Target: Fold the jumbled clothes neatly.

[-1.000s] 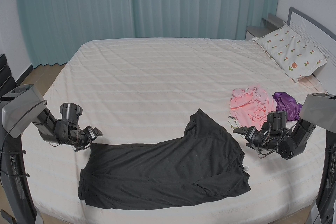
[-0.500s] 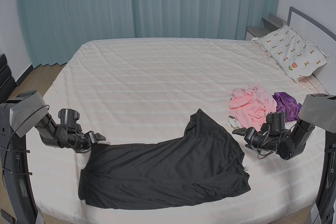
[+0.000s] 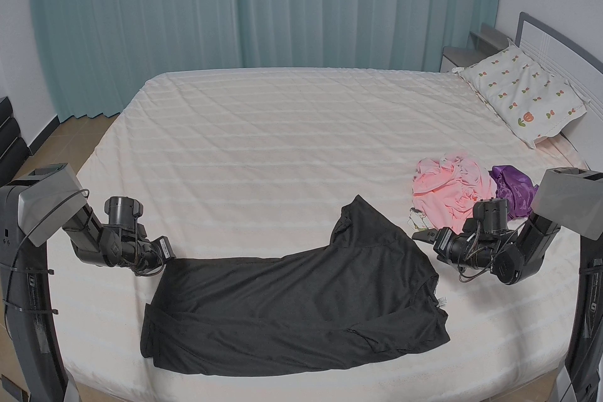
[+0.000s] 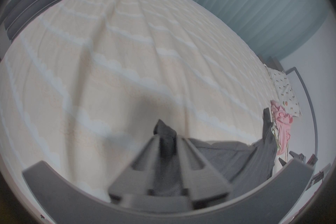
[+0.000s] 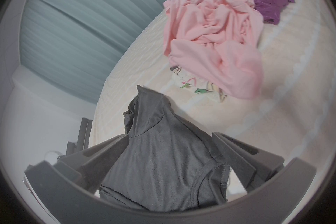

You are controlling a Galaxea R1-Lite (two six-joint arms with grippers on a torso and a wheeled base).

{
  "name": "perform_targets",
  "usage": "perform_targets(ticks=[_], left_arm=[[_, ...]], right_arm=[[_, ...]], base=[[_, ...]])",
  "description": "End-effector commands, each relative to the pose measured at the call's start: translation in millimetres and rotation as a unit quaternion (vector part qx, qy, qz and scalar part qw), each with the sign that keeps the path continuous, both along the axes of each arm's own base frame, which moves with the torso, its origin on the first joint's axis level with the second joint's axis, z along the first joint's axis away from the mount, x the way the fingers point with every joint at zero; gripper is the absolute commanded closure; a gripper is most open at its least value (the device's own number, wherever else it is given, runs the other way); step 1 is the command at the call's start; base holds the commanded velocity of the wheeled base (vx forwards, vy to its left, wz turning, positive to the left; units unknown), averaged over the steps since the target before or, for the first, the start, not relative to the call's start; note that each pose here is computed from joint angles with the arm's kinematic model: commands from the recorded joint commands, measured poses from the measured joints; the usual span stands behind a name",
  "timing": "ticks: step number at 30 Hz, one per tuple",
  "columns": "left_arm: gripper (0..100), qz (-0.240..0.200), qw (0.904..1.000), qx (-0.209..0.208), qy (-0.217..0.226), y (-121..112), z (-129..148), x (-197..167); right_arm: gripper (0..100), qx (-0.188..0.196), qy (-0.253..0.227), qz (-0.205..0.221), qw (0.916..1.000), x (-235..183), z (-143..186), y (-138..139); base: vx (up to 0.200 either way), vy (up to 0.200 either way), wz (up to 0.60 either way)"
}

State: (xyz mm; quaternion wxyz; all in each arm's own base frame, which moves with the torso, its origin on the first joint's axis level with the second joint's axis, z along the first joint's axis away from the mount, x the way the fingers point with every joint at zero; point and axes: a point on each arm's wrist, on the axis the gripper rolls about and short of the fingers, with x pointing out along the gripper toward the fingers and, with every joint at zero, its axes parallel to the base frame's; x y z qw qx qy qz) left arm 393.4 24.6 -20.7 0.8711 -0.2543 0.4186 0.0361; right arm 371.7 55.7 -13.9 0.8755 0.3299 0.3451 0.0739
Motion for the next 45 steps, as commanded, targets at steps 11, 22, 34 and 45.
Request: perform_targets(ticks=[11,22,34,45], left_arm=[[100,0.039,0.9979,0.038,-0.035,1.4,28.1,3.0],[100,0.035,0.9983,0.035,-0.03,-3.5,24.9,2.6],[100,0.034,0.9983,0.036,-0.033,-5.3,27.0,3.0],[100,0.042,0.9971,0.043,-0.048,-3.7,38.6,3.3]], right_arm=[[0,-0.087,-0.03,0.081,0.9925,45.9,-18.0,19.2],[0,-0.103,-0.04,0.121,0.9865,82.2,-22.5,44.3],[100,-0.111,-0.023,0.122,0.986,96.3,-29.6,47.0],[100,-0.103,-0.03,0.092,0.9899,81.5,-7.0,16.2]], base=[[0.0,0.0,0.0],[0.0,0.0,0.0],[0.0,0.0,0.0],[0.0,0.0,0.0]])
